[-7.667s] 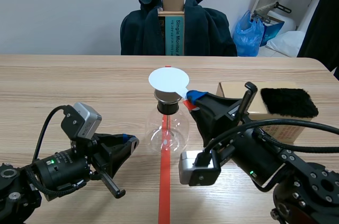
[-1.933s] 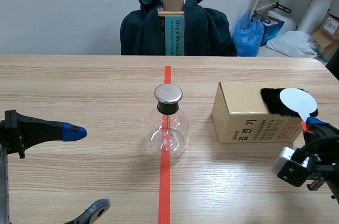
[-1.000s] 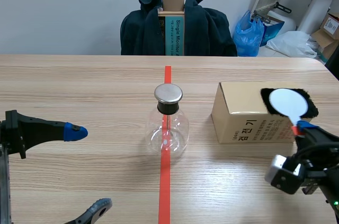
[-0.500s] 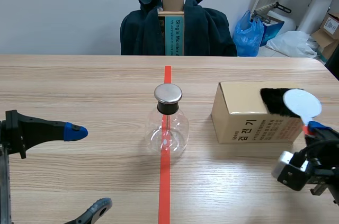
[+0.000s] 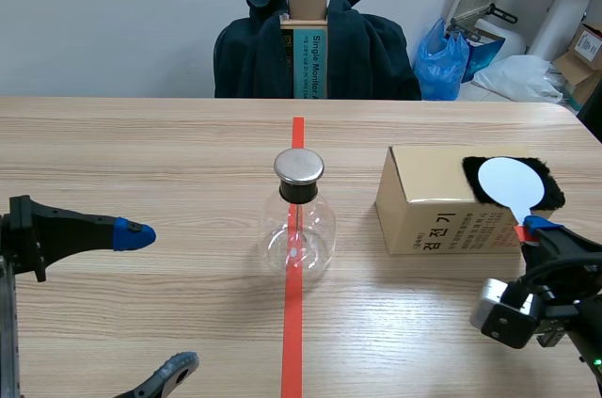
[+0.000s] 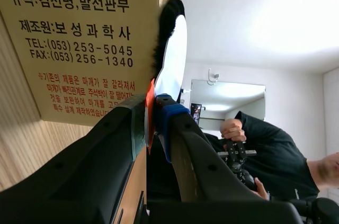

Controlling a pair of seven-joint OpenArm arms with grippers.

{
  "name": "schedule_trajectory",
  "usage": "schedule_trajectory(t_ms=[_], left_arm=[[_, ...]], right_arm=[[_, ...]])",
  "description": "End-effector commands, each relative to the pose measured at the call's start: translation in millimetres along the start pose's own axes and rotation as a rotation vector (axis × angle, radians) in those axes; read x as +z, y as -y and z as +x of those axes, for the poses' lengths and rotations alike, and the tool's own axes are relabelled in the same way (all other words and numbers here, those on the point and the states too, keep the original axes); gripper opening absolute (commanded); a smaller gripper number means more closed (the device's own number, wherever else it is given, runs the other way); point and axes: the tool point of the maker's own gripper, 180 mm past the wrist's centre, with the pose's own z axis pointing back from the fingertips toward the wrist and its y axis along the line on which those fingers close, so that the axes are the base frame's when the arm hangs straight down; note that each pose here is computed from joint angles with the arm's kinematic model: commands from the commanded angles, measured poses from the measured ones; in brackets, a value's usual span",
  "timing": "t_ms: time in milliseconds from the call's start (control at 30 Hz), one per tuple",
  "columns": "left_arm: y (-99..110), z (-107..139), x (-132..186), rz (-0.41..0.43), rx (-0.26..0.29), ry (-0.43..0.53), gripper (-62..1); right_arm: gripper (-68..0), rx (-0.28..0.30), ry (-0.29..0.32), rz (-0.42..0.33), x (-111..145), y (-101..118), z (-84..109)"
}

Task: Do the electroscope experiment.
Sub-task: 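Rub the plate on the fur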

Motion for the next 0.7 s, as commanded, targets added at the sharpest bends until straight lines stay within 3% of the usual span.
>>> schedule_trajectory(t_ms=[0,167,333,667], left_arm=[[-1.8,5.8,-0.7,0.011,0.008,0.027,1.4],[-1.8,5.8,-0.7,0.011,0.008,0.027,1.4],[-1.8,5.8,-0.7,0.011,0.008,0.027,1.4],[-1.9,4.8,-0.8,0.011,0.007,0.022,1.4]], right_arm=[[-66.9,0.012,-0.004,-0.018,-4.3,7.1,-4.0],[-66.9,0.039,0.002,-0.063,-5.6,19.0,-7.4],[-66.9,0.043,-0.029,-0.134,-12.9,45.4,-15.2],[-66.9,0.073,-0.108,-0.389,-20.8,139.8,-35.7]])
